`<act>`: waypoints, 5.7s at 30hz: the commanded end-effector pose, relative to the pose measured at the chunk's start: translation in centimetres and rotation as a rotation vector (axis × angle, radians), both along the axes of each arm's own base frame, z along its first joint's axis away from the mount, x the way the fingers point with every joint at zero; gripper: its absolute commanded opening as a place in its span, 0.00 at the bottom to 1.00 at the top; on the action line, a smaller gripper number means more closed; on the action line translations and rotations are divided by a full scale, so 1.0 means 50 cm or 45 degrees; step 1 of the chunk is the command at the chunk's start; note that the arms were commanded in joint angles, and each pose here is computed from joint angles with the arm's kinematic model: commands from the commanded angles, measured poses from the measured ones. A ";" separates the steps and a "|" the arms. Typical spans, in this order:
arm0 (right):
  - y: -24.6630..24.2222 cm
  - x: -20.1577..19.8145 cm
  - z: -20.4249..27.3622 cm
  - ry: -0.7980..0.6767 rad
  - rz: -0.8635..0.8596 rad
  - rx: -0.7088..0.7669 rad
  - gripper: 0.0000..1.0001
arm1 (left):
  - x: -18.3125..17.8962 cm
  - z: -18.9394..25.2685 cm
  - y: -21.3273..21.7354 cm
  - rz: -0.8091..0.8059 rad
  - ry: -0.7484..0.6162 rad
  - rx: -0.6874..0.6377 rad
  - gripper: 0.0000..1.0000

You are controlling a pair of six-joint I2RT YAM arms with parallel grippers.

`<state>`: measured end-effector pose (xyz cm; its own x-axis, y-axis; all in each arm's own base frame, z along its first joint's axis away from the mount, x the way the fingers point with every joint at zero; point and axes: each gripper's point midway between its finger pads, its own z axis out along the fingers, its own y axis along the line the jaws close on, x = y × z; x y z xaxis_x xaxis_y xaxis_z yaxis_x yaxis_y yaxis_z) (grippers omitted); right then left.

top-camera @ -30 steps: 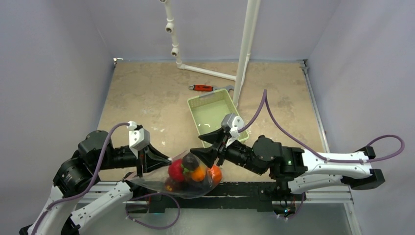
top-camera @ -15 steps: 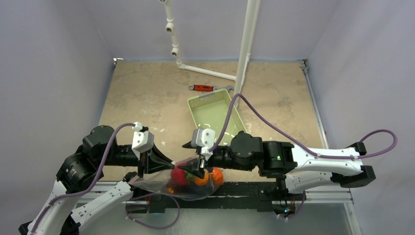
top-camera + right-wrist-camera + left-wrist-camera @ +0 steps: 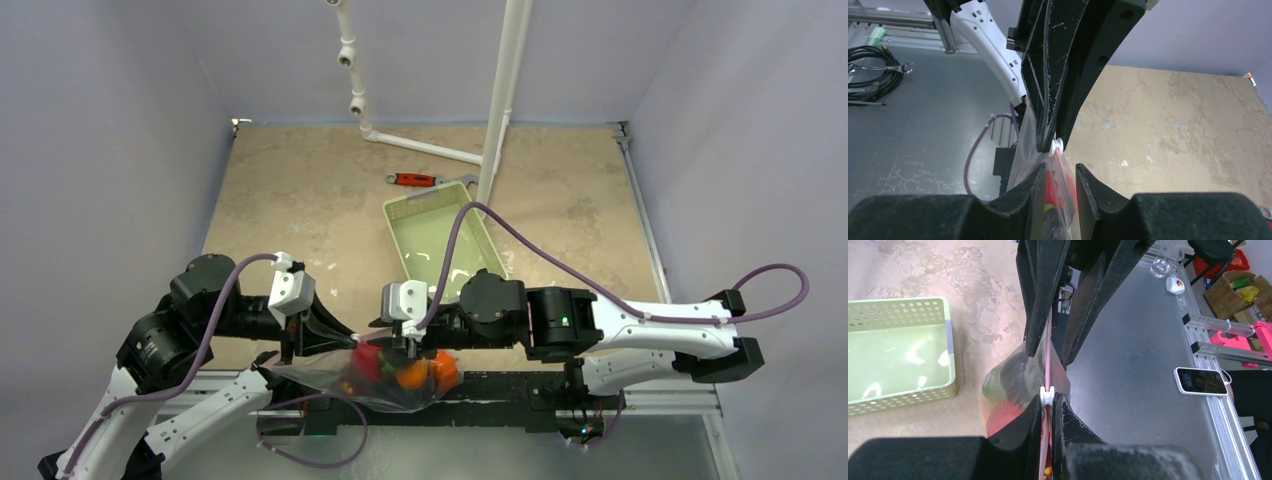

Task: Place the food in the zip-top bag and seal the zipper
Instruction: Zip the zipper food storage bag at the center of the board, then place the zipper food storage bag at the center of the board.

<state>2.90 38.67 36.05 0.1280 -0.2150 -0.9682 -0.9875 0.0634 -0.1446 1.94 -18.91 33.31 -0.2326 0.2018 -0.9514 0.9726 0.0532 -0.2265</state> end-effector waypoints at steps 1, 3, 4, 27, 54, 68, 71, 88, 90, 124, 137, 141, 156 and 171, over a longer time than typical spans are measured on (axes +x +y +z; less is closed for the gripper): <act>0.008 -0.014 0.032 -0.005 0.060 0.048 0.30 | -0.002 0.039 -0.005 -0.041 -0.094 -0.070 0.00; 0.010 -0.016 0.029 -0.004 0.067 0.048 0.30 | -0.002 0.038 -0.005 -0.038 -0.092 -0.068 0.00; 0.012 -0.017 0.029 -0.005 0.068 0.051 0.30 | -0.002 0.038 -0.005 -0.037 -0.090 -0.068 0.00; -0.019 0.098 -0.003 0.076 -0.427 0.071 0.00 | 0.006 0.042 0.008 0.056 -0.075 -0.066 0.00; -0.183 0.242 -0.073 0.295 -1.346 0.186 0.00 | 0.005 0.059 0.060 0.269 -0.013 -0.028 0.00; -0.254 0.274 -0.095 0.427 -1.675 0.315 0.00 | 0.014 0.076 0.105 0.443 -0.018 -0.006 0.00; -0.265 0.278 -0.089 0.449 -1.691 0.352 0.00 | 0.021 0.077 0.122 0.516 -0.018 -0.003 0.00; -0.250 0.266 -0.086 0.512 -1.570 0.351 0.00 | 0.029 0.101 0.145 0.627 -0.040 -0.102 0.00; -0.241 0.262 -0.081 0.497 -1.513 0.342 0.00 | 0.033 0.094 0.140 0.627 -0.038 -0.094 0.00; -0.170 0.176 0.014 0.360 -0.818 0.463 0.00 | 0.142 0.061 -0.027 0.308 -0.159 0.053 0.68; -0.164 0.161 0.020 0.375 -0.755 0.473 0.00 | 0.196 -0.016 -0.099 0.197 -0.146 0.124 0.69; -0.160 0.156 0.020 0.372 -0.725 0.478 0.00 | 0.208 -0.024 -0.108 0.191 -0.161 0.133 0.69; -0.167 0.155 0.030 0.369 -0.717 0.503 0.00 | 0.195 -0.106 -0.121 0.120 -0.016 0.211 0.58; -0.183 0.171 0.024 0.429 -0.815 0.516 0.00 | 0.184 -0.126 -0.127 0.092 0.053 0.207 0.00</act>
<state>10.84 30.56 34.75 -0.2006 0.1150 -0.9729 -0.7674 0.5989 0.2290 11.14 -24.83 26.47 -0.2945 0.3533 -0.8880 0.9530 0.1777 -0.2453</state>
